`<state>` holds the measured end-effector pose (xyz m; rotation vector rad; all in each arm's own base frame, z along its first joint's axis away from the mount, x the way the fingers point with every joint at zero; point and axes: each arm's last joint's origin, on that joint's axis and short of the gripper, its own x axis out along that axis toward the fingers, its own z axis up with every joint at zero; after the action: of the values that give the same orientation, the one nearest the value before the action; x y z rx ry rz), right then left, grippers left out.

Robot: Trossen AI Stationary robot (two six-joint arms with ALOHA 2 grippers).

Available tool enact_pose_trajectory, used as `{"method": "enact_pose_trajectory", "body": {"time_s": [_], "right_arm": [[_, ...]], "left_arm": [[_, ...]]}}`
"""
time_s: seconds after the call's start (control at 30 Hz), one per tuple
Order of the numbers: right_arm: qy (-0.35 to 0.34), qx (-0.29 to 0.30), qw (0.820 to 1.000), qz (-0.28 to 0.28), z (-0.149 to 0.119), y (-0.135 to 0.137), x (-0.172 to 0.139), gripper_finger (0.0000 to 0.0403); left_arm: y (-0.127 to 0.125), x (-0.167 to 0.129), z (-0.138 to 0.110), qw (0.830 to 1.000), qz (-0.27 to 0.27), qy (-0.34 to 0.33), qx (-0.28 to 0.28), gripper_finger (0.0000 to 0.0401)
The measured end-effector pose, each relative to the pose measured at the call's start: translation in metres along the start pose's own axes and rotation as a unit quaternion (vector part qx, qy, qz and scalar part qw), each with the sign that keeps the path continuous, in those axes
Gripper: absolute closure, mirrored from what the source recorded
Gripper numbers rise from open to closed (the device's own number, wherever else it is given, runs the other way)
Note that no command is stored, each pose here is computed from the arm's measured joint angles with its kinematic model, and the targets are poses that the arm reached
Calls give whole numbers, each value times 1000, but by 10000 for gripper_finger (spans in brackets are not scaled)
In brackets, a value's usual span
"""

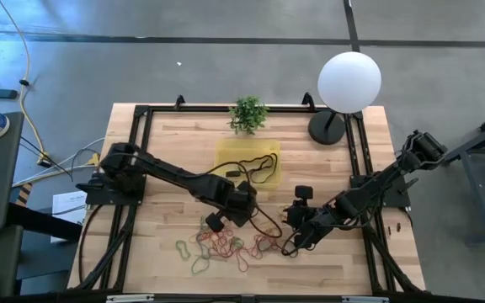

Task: Pick and place rubber bands into bin
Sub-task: Put the red rubber band into the yellow bin

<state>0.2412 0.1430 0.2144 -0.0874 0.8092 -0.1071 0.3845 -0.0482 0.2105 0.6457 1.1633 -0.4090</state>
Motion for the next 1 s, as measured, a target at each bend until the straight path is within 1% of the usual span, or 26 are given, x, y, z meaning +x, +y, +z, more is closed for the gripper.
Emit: {"method": "enact_pose_trajectory", "body": {"time_s": [0.17, 0.33, 0.57, 0.7, 0.83, 1.0], "right_arm": [[0, 0, 1000, 0, 0, 0, 0, 263], [0, 0, 1000, 0, 0, 0, 0, 263], [-1, 0, 1000, -1, 0, 0, 0, 263], [-1, 0, 1000, -1, 0, 0, 0, 263], [-3, 0, 1000, -5, 0, 0, 0, 263], [-9, 4, 1000, -3, 1, 0, 0, 263]], "left_arm": [[-3, -23, 3, 999, 49, -1, 5, 401], [0, -48, -1, 994, 105, 3, -8, 401], [4, -83, -9, 982, 185, 10, -22, 401], [6, -102, -14, 974, 225, 12, -21, 401], [17, -114, -26, 969, 245, 15, -37, 401], [46, -113, -51, 964, 252, 38, -69, 401]]}}
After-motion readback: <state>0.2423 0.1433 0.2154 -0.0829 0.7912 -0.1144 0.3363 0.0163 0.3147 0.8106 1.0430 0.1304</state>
